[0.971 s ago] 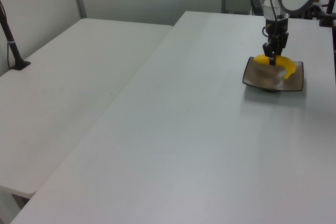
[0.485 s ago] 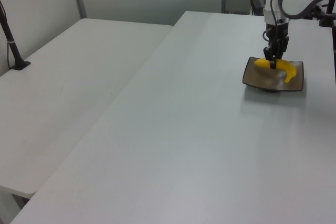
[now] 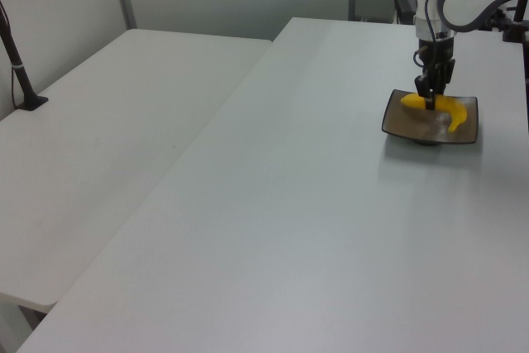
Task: Bananas placed on a ceramic plate
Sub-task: 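Lower the banana into the brown plate, then open the gripper to release the banana and raise it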
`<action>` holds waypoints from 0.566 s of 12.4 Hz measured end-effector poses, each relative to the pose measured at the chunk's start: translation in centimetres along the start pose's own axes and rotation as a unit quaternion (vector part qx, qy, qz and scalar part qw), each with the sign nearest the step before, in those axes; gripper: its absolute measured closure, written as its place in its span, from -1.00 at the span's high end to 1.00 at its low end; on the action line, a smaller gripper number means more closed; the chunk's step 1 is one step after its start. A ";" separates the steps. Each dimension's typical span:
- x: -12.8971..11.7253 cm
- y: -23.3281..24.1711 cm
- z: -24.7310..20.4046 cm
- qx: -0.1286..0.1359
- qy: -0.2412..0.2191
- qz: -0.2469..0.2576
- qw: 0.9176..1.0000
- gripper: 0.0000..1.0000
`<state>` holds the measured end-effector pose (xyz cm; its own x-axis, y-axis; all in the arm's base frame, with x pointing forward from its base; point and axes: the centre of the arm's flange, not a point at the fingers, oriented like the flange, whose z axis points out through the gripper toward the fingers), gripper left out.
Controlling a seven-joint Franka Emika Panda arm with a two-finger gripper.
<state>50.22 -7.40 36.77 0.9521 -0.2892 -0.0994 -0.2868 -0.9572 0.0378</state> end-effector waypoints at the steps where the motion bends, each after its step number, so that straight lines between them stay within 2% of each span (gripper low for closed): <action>1: 0.0 0.0 0.1 0.000 -0.001 0.000 1.000 -0.23; 3: 0.0 0.0 0.1 0.000 -0.001 0.000 1.000 -0.07; 4: 0.0 0.0 0.1 0.000 -0.001 0.000 1.000 0.20; 7: 0.1 0.0 -0.3 0.000 0.003 0.000 1.000 0.76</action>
<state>50.37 -7.41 37.06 0.9529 -0.2886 -0.0930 -0.2864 -0.9574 0.0368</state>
